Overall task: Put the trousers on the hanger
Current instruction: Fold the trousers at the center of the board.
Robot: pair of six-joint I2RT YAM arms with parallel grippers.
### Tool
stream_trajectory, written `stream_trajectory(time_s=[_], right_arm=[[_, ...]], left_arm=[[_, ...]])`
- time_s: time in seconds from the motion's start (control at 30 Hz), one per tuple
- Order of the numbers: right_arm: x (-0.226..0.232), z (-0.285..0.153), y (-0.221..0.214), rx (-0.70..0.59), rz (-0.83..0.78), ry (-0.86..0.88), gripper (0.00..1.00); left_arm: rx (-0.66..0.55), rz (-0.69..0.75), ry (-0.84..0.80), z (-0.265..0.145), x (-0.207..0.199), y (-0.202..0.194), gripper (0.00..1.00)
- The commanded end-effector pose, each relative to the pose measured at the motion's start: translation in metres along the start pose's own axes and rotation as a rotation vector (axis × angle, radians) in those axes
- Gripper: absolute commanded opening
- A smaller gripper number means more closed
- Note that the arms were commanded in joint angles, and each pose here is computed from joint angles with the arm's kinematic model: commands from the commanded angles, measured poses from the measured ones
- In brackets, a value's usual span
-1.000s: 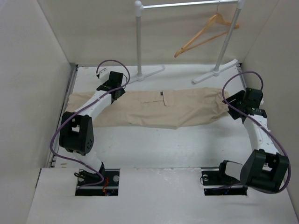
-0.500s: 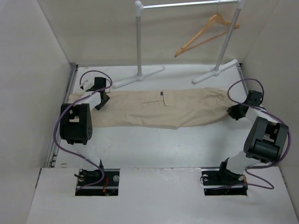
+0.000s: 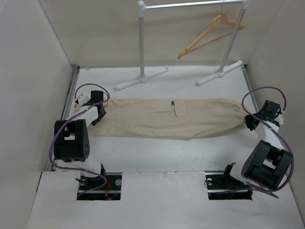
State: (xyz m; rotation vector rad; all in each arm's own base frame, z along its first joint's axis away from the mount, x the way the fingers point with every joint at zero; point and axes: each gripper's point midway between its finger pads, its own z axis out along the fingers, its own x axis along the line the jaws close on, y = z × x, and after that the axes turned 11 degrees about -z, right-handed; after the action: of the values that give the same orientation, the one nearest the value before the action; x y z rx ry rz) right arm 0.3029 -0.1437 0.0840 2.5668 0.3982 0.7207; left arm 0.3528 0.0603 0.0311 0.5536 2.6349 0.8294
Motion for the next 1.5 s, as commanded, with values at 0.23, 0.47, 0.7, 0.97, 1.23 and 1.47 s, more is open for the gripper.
stream_trajectory(time_s=[0.23,0.47,0.7,0.97,1.23,1.47], right_arm=[[0.001,-0.027,0.024,-0.09,-0.02,-0.022,0.73],[-0.01,-0.023,0.01,-0.048,-0.027,-0.047,0.85],[-0.026,-0.004,-0.005,0.035,0.013,-0.079,0.83],[-0.015,0.032,-0.016,0.096,0.047,-0.048,0.78],[0.004,0.045,-0.016,0.103,0.065,-0.023,0.27],[0.01,0.003,0.032,-0.069,0.043,-0.024,0.09]], left_arm=[[-0.107,-0.009,-0.112,-0.068,-0.022,0.04,0.46],[-0.09,-0.003,-0.281,-0.106,-0.072,0.034,0.47],[0.001,0.024,-0.381,-0.12,-0.088,-0.008,0.47],[0.062,0.016,-0.398,-0.118,-0.087,-0.031,0.47],[0.052,-0.005,-0.336,-0.099,-0.073,-0.026,0.47],[-0.016,-0.141,-0.171,-0.049,-0.034,0.022,0.46]])
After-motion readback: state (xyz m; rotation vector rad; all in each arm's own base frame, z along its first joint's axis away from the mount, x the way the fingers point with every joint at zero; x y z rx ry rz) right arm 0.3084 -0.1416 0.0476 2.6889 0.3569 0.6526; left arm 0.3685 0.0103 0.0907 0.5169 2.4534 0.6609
